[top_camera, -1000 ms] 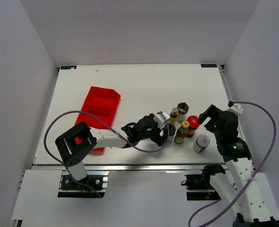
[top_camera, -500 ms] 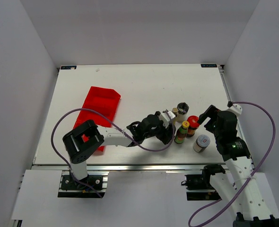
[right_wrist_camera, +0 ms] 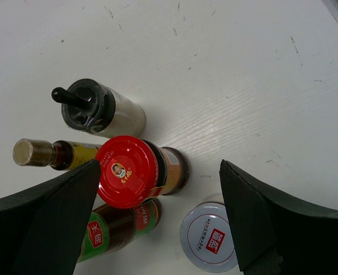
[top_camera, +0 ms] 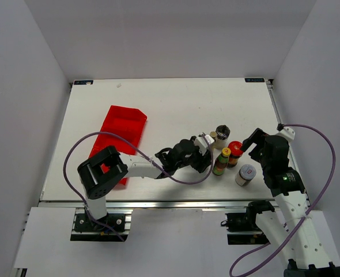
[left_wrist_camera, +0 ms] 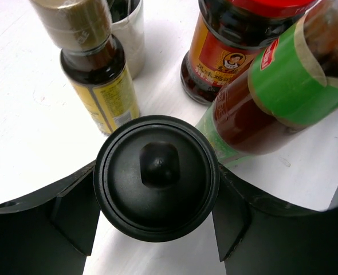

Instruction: Organize the condiment bottles

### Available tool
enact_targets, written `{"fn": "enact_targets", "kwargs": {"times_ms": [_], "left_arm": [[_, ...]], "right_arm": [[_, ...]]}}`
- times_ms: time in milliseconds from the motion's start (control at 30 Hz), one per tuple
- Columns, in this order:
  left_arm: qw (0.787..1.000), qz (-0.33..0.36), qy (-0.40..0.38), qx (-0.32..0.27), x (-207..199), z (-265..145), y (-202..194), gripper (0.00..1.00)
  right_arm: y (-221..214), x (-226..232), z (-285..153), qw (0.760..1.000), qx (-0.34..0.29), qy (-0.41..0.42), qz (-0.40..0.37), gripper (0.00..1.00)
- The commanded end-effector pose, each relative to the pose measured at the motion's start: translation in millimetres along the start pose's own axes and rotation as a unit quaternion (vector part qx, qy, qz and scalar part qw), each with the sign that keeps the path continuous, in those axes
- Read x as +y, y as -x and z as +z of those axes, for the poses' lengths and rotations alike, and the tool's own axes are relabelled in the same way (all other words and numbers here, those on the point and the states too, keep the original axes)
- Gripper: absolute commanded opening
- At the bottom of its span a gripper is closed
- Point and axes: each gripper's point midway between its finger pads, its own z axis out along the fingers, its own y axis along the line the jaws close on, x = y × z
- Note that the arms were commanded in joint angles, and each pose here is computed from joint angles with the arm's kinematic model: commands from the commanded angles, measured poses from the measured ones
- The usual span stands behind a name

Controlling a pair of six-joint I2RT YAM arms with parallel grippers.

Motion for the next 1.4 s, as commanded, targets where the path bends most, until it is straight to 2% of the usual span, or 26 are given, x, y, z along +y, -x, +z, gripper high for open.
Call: {"fn": "enact_targets", "kwargs": {"times_ms": [0, 200, 333, 400, 433, 500, 533, 600, 633, 667, 700, 733, 800, 833, 900, 1033, 1333, 1367], "left_arm": [[0.998, -0.003, 0.010, -0.055, 1, -22, 41, 0.63], [0.994, 0.008, 0.057, -0.093, 18, -70, 79, 0.63], [0.987, 0.018, 0.124, -0.105, 45, -99, 90, 0.63], [0.980, 0.005, 0.163, -0.116, 70, -112, 98, 0.62], [0.975, -0.007, 0.190, -0.117, 96, -119, 99, 0.61], [0.972, -0.022, 0.199, -0.124, 120, -129, 103, 0.60], [0.964, -0.031, 0.233, -0.120, 151, -140, 101, 0.60], [0.952, -0.036, 0.275, -0.127, 183, -155, 110, 0.60], [0.942, -0.038, 0.307, -0.129, 210, -170, 112, 0.61], [0.937, -0.041, 0.316, -0.140, 222, -179, 122, 0.61], [0.942, -0.040, 0.300, -0.149, 227, -181, 128, 0.61], [0.933, -0.045, 0.323, -0.155, 251, -194, 129, 0.61], [0.924, -0.049, 0.342, -0.160, 272, -204, 136, 0.61], [0.919, -0.058, 0.361, -0.147, 294, -208, 126, 0.60], [0.914, -0.062, 0.373, -0.145, 315, -212, 127, 0.60], [0.908, -0.082, 0.395, -0.115, 358, -220, 105, 0.58], [0.904, -0.104, 0.402, -0.100, 387, -222, 64, 0.59], [0.911, -0.105, 0.386, -0.100, 384, -217, 65, 0.59]], "right_arm": [[6, 1, 1, 1.000, -0.013, 0.002, 0.002, 0.89], [5, 4, 1, 1.000, -0.012, 0.011, 0.001, 0.89], [5, 6, 1, 1.000, -0.011, 0.017, 0.000, 0.89], [4, 8, 1, 1.000, -0.009, 0.021, -0.002, 0.89], [5, 9, 0, 1.000, -0.010, 0.024, -0.002, 0.89], [6, 9, 0, 1.000, -0.011, 0.026, -0.002, 0.89], [4, 10, 0, 1.000, -0.009, 0.029, -0.002, 0.89], [3, 12, 1, 0.999, -0.008, 0.034, -0.002, 0.89], [1, 12, 2, 0.999, -0.006, 0.036, -0.004, 0.89], [2, 12, 2, 0.999, -0.008, 0.037, -0.004, 0.89], [1, 12, 2, 0.999, -0.007, 0.036, -0.004, 0.89], [1, 10, 4, 0.999, -0.007, 0.032, -0.005, 0.89], [1, 9, 4, 1.000, -0.008, 0.029, -0.006, 0.89], [1, 9, 5, 1.000, -0.007, 0.028, -0.008, 0.89], [2, 9, 4, 1.000, -0.007, 0.028, -0.008, 0.89], [5, 7, 4, 1.000, -0.016, 0.021, -0.007, 0.89], [9, 5, 5, 1.000, -0.025, 0.013, -0.005, 0.89], [9, 5, 6, 1.000, -0.023, 0.013, -0.005, 0.89]]}}
